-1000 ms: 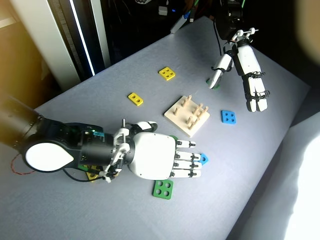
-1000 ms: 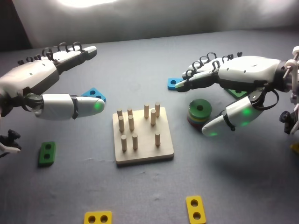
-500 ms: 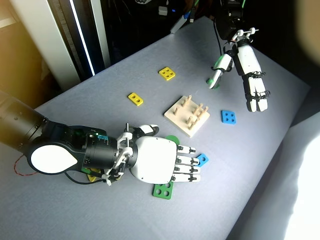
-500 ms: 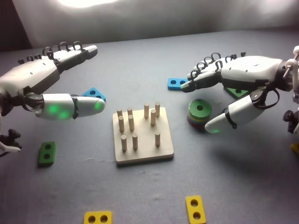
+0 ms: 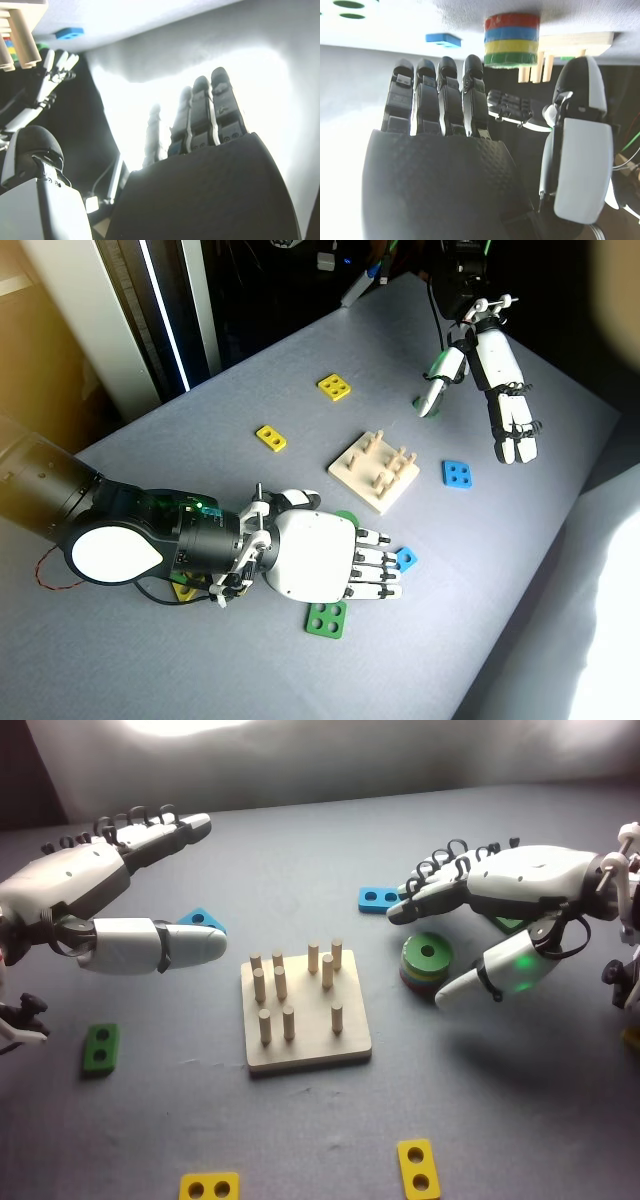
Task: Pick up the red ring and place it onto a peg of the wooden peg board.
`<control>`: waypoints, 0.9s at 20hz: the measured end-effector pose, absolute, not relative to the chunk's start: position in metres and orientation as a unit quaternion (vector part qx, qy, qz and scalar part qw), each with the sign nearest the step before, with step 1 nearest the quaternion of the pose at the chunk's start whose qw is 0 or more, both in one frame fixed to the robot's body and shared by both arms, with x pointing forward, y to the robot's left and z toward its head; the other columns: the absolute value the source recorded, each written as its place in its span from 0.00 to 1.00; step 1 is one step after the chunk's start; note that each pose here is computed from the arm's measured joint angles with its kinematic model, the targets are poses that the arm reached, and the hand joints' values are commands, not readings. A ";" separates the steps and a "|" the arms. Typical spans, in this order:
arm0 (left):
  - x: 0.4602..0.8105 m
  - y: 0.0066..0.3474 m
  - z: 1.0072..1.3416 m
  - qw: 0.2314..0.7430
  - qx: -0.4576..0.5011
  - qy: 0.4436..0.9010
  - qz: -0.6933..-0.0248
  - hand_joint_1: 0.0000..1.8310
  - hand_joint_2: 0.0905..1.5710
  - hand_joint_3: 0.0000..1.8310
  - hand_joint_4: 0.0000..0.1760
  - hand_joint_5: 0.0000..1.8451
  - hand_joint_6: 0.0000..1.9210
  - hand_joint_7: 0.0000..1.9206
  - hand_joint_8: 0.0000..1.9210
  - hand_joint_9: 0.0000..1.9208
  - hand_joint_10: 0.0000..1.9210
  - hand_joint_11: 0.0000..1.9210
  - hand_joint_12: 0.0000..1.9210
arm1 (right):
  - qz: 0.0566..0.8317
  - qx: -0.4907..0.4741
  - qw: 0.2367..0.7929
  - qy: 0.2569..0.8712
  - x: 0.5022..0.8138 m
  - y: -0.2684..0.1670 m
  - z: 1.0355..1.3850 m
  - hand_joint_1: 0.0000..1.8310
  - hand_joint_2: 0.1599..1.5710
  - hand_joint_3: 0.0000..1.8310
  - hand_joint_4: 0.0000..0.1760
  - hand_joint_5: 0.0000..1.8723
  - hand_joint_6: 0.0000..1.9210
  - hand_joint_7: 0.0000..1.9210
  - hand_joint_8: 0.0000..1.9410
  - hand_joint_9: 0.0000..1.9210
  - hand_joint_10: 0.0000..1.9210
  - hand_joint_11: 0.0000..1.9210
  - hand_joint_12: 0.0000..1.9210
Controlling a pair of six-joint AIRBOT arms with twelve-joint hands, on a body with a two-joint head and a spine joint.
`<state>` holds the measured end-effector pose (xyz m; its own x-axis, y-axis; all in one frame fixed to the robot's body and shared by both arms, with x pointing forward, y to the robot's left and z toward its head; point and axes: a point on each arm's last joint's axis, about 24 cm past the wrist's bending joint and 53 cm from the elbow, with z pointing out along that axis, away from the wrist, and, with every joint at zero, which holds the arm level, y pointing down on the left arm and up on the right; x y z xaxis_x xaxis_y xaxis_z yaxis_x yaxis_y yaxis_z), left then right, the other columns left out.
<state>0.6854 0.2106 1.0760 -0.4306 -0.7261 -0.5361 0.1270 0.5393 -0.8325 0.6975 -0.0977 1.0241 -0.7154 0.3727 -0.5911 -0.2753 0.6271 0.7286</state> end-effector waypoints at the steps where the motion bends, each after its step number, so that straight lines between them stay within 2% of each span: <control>1: 0.685 0.210 1.076 0.492 -0.206 0.726 -0.434 0.23 0.61 0.00 1.00 0.04 0.00 0.00 0.00 0.00 0.00 0.00 0.00 | 0.429 0.028 0.376 0.821 0.697 -0.098 1.023 0.41 0.56 0.00 0.24 0.25 0.00 0.13 0.00 0.06 0.00 0.00 0.07; 5: 0.685 0.210 1.076 0.492 -0.206 0.726 -0.434 0.23 0.61 0.00 1.00 0.05 0.00 0.00 0.00 0.00 0.00 0.00 0.00 | 0.431 0.034 0.371 0.822 0.699 -0.095 1.019 0.41 0.56 0.00 0.24 0.25 0.00 0.13 0.00 0.06 0.00 0.00 0.08; 6: 0.685 0.210 1.076 0.492 -0.206 0.726 -0.434 0.23 0.61 0.00 1.00 0.04 0.00 0.00 0.00 0.00 0.00 0.00 0.00 | 0.431 0.033 0.370 0.822 0.698 -0.094 1.018 0.42 0.56 0.00 0.21 0.26 0.00 0.14 0.00 0.07 0.00 0.00 0.10; 7: 0.685 0.210 1.076 0.492 -0.206 0.726 -0.434 0.23 0.61 0.00 1.00 0.04 0.00 0.00 0.00 0.00 0.00 0.00 0.00 | 0.431 0.033 0.369 0.822 0.698 -0.093 1.018 0.41 0.55 0.00 0.24 0.26 0.00 0.15 0.00 0.08 0.00 0.00 0.13; 8: 0.685 0.210 1.076 0.492 -0.205 0.726 -0.434 0.23 0.61 0.00 1.00 0.05 0.00 0.00 0.00 0.00 0.00 0.00 0.00 | 0.431 0.033 0.369 0.822 0.698 -0.093 1.018 0.42 0.56 0.00 0.27 0.27 0.00 0.15 0.00 0.07 0.00 0.00 0.10; 10: 0.685 0.210 1.076 0.492 -0.205 0.726 -0.434 0.22 0.61 0.00 1.00 0.05 0.00 0.00 0.00 0.00 0.00 0.00 0.00 | 0.431 0.033 0.369 0.823 0.698 -0.093 1.018 0.42 0.56 0.00 0.27 0.27 0.00 0.15 0.00 0.08 0.00 0.00 0.09; 12: 0.685 0.210 1.076 0.492 -0.206 0.726 -0.434 0.22 0.62 0.00 1.00 0.05 0.00 0.00 0.00 0.00 0.00 0.00 0.00 | 0.432 0.033 0.369 0.822 0.698 -0.093 1.018 0.43 0.57 0.00 0.22 0.31 0.01 0.18 0.00 0.10 0.01 0.00 0.19; 14: 0.685 0.210 1.076 0.492 -0.206 0.726 -0.434 0.22 0.61 0.00 1.00 0.04 0.00 0.00 0.00 0.00 0.00 0.00 0.00 | 0.432 0.033 0.369 0.822 0.698 -0.093 1.018 0.45 0.59 0.00 0.03 0.33 0.02 0.20 0.01 0.11 0.01 0.00 0.20; 16: 0.686 0.210 1.077 0.492 -0.207 0.725 -0.435 0.22 0.61 0.00 1.00 0.04 0.00 0.00 0.00 0.00 0.00 0.00 0.00 | 0.432 0.034 0.369 0.822 0.698 -0.093 1.018 0.46 0.60 0.01 0.05 0.34 0.02 0.20 0.01 0.11 0.01 0.00 0.20; 17: 0.686 0.209 1.078 0.493 -0.207 0.724 -0.436 0.22 0.61 0.00 1.00 0.04 0.00 0.00 0.00 0.00 0.00 0.00 0.00 | 0.433 0.033 0.369 0.822 0.698 -0.093 1.019 0.47 0.62 0.00 0.12 0.37 0.02 0.23 0.01 0.14 0.01 0.00 0.25; 18: 0.686 0.209 1.078 0.493 -0.206 0.724 -0.437 0.22 0.61 0.00 1.00 0.04 0.00 0.00 0.00 0.00 0.00 0.00 0.00 | 0.434 0.033 0.369 0.821 0.698 -0.093 1.019 0.51 0.64 0.00 0.00 0.41 0.03 0.24 0.01 0.14 0.01 0.00 0.24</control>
<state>0.6862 0.2093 1.0784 -0.4293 -0.7291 -0.5329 0.1315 0.5334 -0.8356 0.6978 -0.0925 1.0193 -0.7256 0.3754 -0.5767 -0.2656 0.6204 0.7380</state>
